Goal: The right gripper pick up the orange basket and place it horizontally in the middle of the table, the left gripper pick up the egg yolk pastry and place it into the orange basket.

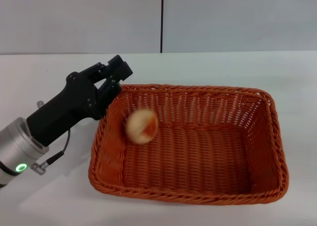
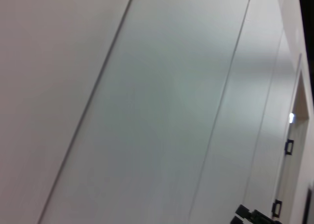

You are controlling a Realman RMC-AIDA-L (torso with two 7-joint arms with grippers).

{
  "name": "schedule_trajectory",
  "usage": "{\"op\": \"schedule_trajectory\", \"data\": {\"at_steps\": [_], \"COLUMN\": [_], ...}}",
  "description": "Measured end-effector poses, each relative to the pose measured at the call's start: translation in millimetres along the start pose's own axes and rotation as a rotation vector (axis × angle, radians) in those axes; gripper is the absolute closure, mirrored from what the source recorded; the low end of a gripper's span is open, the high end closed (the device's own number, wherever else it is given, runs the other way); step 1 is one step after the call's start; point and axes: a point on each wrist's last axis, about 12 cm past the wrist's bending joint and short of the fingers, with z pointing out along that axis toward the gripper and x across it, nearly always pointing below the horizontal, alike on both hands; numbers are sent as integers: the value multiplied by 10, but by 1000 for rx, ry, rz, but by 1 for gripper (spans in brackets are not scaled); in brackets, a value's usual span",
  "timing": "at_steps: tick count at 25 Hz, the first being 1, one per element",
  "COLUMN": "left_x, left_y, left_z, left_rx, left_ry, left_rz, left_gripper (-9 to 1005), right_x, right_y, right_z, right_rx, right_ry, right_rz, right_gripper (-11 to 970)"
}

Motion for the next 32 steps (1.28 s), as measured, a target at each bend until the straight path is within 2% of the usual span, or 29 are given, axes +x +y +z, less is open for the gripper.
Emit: {"op": "schedule_trajectory", "data": {"at_steps": [4,11,12,15,16,17,18,19,21,23,26,28,29,32], "left_x": [-4,-55,-95,-118,-188,-188,-207,-233,-236,-248,-255,-259,-265,-273], "left_y": [3,46,68,74,70,70,63,43,37,14,-2,-3,-4,2], "left_z": [-51,-129,-206,-254,-431,-431,-486,-605,-631,-744,-830,-846,-867,-875], "left_rx": [-28,-96,-153,-185,-297,-297,-341,-450,-477,-604,-719,-740,-775,-793], "left_ry": [-16,-69,-119,-149,-248,-248,-285,-353,-367,-413,-437,-437,-431,-426], "left_rz": [10,27,54,75,163,163,198,286,307,410,499,522,573,603], "left_gripper": [841,577,540,430,393,289,186,183,178,172,169,169,169,169], "right_x": [0,0,-2,-5,-9,-9,-14,-25,-48,-62,-116,-125,-147,-169], "right_y": [0,-5,-7,-12,-21,-21,-24,-30,-38,-48,-96,-105,-126,-146], "right_z": [4,-39,-50,-75,-99,-99,-110,-137,-172,-195,-280,-295,-330,-352], "right_rx": [0,10,11,15,21,21,22,24,26,32,72,79,94,108], "right_ry": [0,-11,-13,-14,-16,-16,-16,-20,-29,-37,-75,-81,-92,-102], "right_rz": [1,8,9,13,21,21,25,29,25,24,10,8,2,-3], "right_gripper": [464,464,464,464,464,464,464,464,464,464,464,464,464,464]}}
